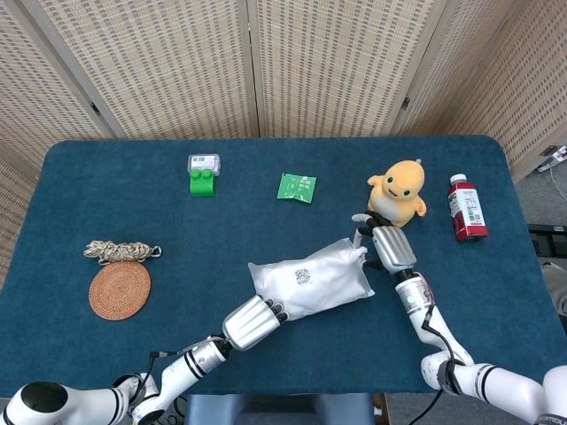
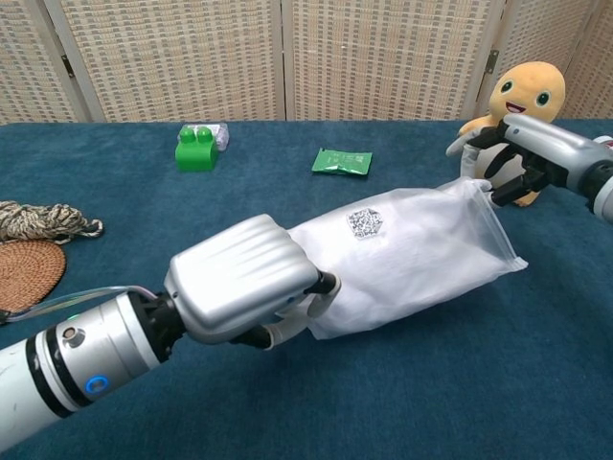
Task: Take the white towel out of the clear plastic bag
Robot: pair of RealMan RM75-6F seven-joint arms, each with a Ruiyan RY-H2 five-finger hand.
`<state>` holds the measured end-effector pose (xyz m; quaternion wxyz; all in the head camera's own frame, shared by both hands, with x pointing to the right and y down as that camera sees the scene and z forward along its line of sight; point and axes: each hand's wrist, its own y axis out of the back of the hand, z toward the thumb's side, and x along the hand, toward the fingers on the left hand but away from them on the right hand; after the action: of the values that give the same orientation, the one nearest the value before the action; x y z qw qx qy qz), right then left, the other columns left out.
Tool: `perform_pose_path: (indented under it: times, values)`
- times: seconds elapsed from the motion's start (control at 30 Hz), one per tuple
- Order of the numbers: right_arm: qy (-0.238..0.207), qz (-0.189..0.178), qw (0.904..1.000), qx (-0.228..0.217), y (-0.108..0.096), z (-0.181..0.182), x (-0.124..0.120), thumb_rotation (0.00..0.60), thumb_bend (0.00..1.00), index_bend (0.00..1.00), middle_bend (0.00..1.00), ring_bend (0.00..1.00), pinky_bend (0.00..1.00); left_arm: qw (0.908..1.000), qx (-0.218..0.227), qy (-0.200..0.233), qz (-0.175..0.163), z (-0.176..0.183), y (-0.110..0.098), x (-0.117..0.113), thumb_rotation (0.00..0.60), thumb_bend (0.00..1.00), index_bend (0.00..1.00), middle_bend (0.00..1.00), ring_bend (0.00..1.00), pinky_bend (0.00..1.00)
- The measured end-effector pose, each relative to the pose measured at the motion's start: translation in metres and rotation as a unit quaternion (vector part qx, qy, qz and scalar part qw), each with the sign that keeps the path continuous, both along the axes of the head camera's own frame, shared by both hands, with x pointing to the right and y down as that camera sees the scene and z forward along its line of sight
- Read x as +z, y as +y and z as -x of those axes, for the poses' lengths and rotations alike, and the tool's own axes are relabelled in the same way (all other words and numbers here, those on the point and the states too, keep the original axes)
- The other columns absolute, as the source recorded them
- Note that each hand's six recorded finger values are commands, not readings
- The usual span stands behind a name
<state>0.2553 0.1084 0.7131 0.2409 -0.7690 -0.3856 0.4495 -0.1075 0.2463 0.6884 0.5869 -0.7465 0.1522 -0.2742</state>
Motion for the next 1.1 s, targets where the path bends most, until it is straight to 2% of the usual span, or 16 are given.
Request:
perform_pose_path:
  times: [1.1]
  values:
    - [0.005,-0.053,0.9983,0.025,-0.038,-0.014,-0.042,0.6,0.58,0.73,0.23,0.1,0.33,0.9953,-0.09,-0.024,-0.027,0.076,-0.038,-0.016,0.6,0.45,0.58,0.64,0.77,0.93]
